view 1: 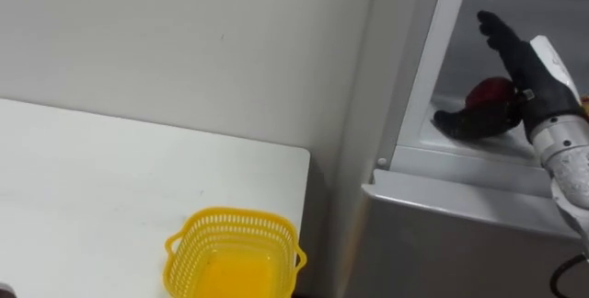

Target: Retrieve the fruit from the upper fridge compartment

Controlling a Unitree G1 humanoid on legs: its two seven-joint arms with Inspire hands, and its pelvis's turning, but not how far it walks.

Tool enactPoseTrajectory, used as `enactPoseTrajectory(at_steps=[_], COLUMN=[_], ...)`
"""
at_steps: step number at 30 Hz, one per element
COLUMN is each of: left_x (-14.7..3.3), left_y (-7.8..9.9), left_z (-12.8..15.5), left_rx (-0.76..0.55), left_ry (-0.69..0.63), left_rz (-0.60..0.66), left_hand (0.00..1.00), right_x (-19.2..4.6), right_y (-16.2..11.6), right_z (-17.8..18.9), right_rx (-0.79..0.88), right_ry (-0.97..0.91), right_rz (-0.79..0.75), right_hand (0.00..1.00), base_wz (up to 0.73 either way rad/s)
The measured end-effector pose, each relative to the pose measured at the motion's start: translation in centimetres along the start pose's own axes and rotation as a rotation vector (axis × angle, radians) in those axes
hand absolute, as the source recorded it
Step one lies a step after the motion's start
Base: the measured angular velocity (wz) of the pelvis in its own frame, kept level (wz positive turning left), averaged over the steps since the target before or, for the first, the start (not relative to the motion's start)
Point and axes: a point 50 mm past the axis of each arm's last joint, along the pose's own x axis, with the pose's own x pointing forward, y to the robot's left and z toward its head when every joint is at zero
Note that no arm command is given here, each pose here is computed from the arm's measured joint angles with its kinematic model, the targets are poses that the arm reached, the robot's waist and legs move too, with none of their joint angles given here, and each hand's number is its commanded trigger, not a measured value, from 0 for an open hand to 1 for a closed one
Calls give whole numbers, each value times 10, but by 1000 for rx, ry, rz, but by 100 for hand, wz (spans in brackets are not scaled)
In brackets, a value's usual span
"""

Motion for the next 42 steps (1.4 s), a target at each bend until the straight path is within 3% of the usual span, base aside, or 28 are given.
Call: enactPoseTrajectory(at_steps=[42], left_x=[1], left_y=[-2], left_z=[3], left_rx=[-10], left_ry=[8], left_rz=[0], left_hand=[0], right_x=[0], right_y=[-7], right_z=[-13], right_rx=[40], right_ry=[62], right_rz=[2], right_hand=[0], base_wz=[0])
